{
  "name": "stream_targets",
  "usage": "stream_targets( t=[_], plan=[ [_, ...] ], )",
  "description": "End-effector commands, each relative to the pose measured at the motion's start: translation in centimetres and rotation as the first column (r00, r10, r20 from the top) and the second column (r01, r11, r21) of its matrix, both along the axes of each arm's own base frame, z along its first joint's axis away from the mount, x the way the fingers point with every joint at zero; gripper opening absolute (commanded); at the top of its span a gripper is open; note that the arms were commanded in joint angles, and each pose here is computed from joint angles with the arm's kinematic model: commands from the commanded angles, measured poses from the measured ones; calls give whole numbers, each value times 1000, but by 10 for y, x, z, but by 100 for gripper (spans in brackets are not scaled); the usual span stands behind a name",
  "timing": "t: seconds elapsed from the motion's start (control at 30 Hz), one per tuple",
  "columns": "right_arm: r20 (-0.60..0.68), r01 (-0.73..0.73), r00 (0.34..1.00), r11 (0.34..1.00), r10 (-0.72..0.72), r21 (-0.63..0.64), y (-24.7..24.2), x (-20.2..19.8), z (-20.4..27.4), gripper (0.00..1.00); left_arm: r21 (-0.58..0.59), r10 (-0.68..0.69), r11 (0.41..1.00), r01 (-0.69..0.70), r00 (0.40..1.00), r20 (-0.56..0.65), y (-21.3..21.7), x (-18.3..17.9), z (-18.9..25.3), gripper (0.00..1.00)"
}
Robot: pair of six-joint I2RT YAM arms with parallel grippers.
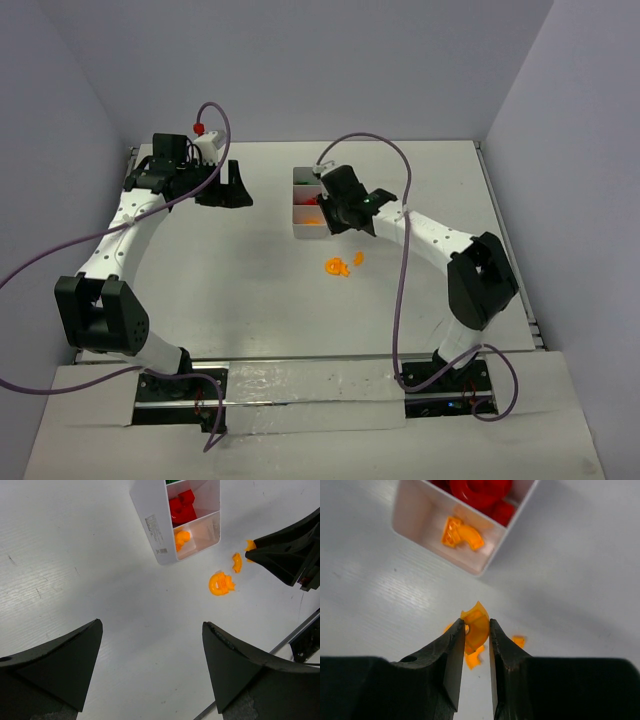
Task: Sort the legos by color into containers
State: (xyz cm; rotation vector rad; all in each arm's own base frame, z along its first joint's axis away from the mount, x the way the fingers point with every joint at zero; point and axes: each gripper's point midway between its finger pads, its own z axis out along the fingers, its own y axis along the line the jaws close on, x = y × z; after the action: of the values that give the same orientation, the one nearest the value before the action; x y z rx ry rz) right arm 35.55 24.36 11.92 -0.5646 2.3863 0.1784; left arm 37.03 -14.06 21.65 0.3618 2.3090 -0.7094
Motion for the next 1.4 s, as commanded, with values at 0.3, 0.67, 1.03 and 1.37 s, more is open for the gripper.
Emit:
stream_targets(
  t=[0.3, 0.67, 1.03, 1.37],
  plan=[
    [141, -8, 990, 997, 19, -76, 37, 56, 13, 20, -4, -2, 1000, 3, 995, 103, 0, 10, 24, 91],
    [178, 15, 984, 996, 0, -84, 42, 72, 12, 24, -1, -4, 1000, 4, 995, 96, 1, 9, 19, 91],
    [167, 7, 986, 996, 7, -86, 48, 75, 10, 51, 4, -2, 1000, 2, 995, 99, 2, 8, 20, 91],
    [183, 0, 983, 999, 7, -36, 36, 50, 42, 65, 7, 4, 1000, -5, 994, 111, 3, 6, 24, 92]
  ],
)
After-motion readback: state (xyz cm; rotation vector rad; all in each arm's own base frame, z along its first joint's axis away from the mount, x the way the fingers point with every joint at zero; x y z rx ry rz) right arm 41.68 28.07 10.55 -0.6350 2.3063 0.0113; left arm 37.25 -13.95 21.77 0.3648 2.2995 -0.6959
